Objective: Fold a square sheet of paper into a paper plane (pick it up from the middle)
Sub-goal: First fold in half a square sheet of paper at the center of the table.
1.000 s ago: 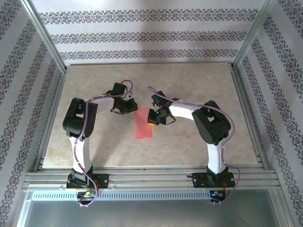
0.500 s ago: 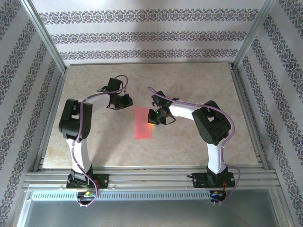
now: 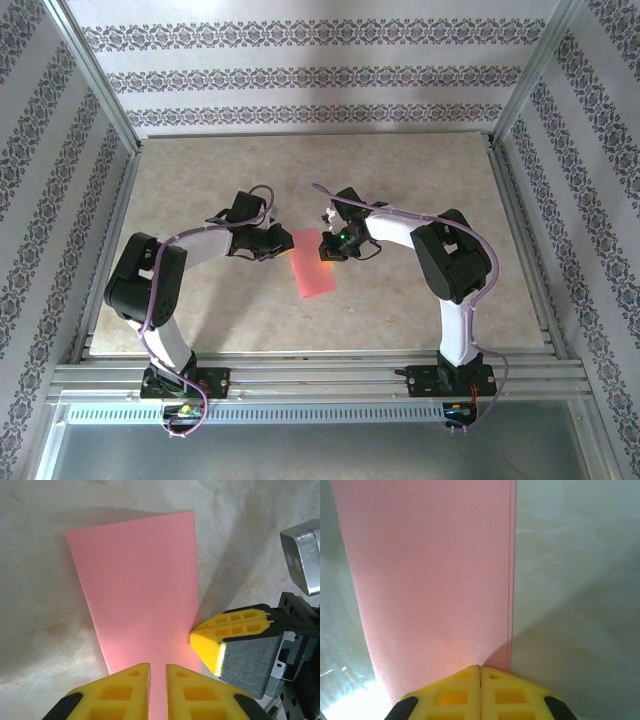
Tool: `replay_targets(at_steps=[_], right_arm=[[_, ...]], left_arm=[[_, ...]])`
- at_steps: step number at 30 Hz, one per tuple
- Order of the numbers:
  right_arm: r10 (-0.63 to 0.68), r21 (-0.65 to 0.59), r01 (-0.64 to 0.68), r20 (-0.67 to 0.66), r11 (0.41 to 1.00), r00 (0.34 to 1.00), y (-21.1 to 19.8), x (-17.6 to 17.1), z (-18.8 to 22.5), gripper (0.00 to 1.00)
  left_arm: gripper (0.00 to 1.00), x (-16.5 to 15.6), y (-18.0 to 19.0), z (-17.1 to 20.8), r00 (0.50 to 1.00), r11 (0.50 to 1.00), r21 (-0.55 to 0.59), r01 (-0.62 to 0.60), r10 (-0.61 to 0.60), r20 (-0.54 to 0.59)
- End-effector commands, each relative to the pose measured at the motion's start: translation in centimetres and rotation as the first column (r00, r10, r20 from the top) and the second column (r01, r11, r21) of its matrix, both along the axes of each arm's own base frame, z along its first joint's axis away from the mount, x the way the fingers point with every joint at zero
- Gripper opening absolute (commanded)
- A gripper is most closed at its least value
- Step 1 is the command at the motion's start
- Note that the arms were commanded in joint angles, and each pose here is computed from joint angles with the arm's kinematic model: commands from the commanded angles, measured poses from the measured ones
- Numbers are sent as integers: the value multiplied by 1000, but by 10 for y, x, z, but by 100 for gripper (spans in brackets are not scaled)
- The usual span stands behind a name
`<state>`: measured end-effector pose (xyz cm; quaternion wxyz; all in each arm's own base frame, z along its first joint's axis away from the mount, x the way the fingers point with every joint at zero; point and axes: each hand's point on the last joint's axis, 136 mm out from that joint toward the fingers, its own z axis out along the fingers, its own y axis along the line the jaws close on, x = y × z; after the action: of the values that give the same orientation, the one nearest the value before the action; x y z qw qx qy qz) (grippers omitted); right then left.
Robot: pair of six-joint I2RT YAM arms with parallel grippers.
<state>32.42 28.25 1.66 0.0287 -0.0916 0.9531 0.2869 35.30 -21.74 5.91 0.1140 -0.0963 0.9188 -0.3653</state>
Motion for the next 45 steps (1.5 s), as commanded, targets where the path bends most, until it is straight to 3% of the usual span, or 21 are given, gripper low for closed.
replay_targets(at_steps=[1,8,15,25,35,45], right_arm=[[34,40,-34,11,999,999,-3,-7,21,8],[8,71,-9,11,997,1000,3,-10,29,9],[-17,76,17,3,997,1000,13,-16,34,8],[-127,89,130,-44,987,991,46,-37,29,0],[-75,98,85,-106,992,992,75,-54,13,0],[-47,84,59,-141,995,989,76,-65,4,0]], left_arm=[[15,8,-10,0,1000,999,-51,-7,7,14],[14,11,-17,-10,1000,998,-65,13,-12,3],[12,5,-11,-33,999,1000,-8,13,-13,-43],[12,2,-7,-45,998,1000,20,4,-2,-63],[12,0,-5,-53,997,999,34,3,0,-73],[12,-1,-3,-54,997,999,47,-1,4,-75]])
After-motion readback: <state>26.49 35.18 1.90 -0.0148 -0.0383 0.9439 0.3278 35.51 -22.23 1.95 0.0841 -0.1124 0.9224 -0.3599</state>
